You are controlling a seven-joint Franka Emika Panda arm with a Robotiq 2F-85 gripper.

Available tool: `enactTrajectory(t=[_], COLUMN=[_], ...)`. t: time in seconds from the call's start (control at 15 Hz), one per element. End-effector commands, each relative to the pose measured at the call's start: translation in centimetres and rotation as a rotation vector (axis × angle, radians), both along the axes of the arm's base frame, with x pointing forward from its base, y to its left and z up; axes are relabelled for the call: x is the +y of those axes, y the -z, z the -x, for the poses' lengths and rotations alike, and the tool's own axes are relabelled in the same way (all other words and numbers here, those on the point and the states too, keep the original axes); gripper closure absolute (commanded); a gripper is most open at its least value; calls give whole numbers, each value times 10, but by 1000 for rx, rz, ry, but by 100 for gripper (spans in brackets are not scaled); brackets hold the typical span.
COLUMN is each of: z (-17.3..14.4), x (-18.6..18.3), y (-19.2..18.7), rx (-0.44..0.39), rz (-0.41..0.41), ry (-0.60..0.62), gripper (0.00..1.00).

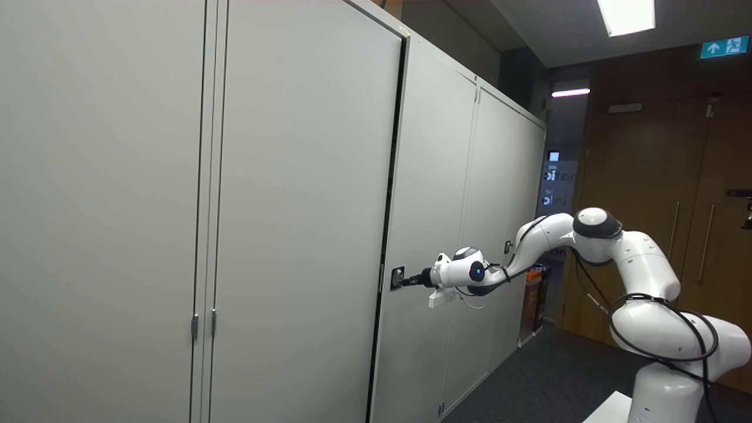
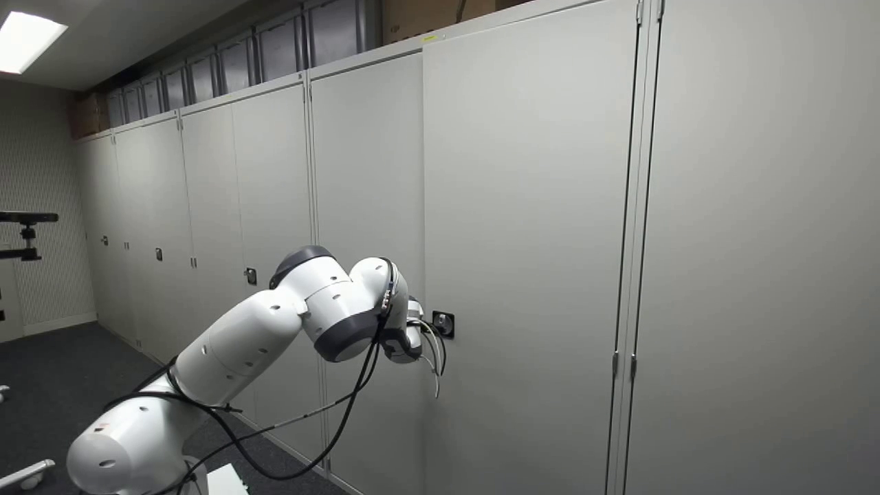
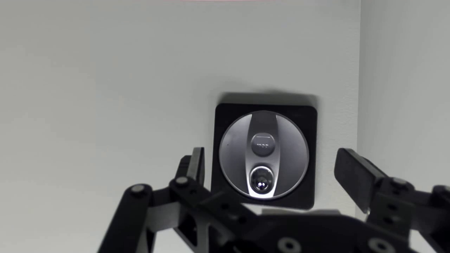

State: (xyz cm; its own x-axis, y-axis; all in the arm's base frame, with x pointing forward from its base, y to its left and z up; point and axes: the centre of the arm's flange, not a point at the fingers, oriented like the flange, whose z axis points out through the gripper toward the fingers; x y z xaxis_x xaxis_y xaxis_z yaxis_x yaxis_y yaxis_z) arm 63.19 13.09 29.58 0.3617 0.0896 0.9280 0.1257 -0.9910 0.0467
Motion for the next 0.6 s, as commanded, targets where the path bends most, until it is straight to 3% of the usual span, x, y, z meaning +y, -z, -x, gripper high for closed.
enactTrajectory(t=[0.0, 0.53], z=[0, -10], x=[0, -5], y=[0, 8], rx=[0, -5], rz=[0, 3], ry=[0, 20], gripper=[0, 0])
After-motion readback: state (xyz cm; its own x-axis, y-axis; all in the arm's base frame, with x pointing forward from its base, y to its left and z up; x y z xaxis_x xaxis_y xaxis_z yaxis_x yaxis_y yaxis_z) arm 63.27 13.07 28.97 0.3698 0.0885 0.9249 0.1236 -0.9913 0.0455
